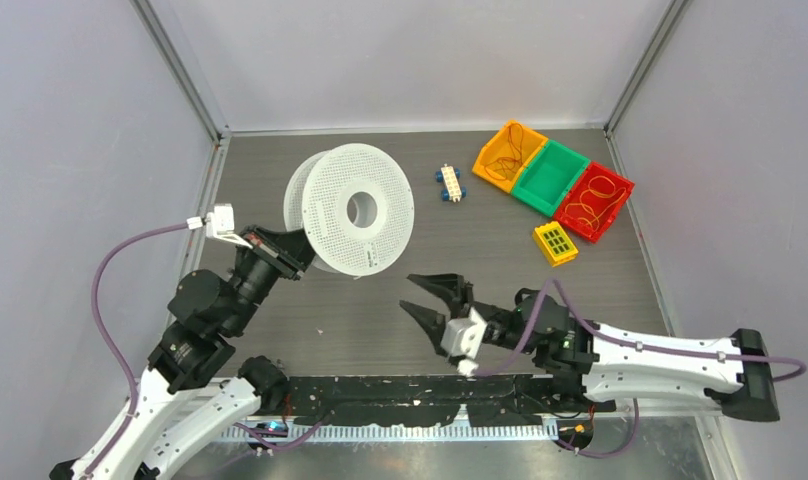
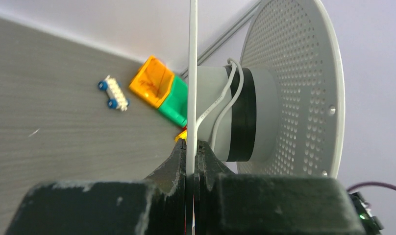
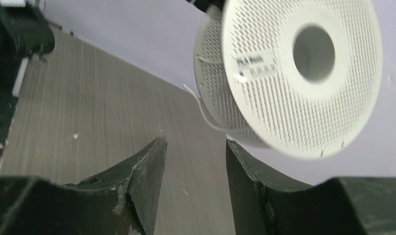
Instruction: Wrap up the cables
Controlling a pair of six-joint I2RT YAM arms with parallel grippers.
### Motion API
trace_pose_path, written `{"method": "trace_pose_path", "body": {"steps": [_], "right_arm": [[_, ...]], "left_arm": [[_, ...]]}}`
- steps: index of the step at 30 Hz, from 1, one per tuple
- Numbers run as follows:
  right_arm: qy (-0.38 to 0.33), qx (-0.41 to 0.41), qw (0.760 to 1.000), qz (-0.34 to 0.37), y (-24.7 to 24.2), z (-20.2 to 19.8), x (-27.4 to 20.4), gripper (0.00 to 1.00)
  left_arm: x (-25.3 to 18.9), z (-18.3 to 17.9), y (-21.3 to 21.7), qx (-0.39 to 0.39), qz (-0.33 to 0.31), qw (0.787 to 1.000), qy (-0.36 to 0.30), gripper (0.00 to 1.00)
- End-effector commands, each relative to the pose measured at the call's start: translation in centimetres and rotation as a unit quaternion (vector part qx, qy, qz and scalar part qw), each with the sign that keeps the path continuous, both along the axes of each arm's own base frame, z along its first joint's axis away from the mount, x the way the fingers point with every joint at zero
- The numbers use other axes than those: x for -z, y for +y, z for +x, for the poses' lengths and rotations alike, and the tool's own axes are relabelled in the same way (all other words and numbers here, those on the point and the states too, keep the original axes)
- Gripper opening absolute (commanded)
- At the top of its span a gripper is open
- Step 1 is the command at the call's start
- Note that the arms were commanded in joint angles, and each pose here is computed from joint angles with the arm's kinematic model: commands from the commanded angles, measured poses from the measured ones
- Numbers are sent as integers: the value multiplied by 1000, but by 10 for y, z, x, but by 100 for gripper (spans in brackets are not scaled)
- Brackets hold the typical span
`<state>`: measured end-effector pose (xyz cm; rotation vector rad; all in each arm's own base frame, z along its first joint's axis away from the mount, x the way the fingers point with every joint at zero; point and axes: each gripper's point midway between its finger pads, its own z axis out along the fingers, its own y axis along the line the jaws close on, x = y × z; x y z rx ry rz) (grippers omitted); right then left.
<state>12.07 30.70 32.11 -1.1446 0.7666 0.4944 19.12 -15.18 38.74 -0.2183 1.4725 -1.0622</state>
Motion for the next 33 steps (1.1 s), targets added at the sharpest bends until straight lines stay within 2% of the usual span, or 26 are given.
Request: {"method": "trace_pose_path", "body": {"steps": [1,6,11,22,29,31,33], "right_arm": [[-162,27,982,-95,16,-3,-6,54],[-189,22,974,-123,38,-8,-3,50],[-196,21,967,-161,51,-6,14,51],[-190,44,967,-163,66,3,23,49],[-170,62,974,-137,72,9,19,41],[-166,61,976,-131,73,9,18,37],[-160,65,977,-122,75,10,17,28]], "left_arm": [[-13,-1,7,-13,-27,999,19,0],[5,6,4,-20,-23,998,63,0],[8,8,0,-16,-24,997,73,0],[16,11,-9,-2,-32,996,88,0],[20,11,-9,-5,-28,995,93,0],[20,11,-9,-5,-27,995,94,0],[20,12,-9,-6,-26,995,93,0]]}}
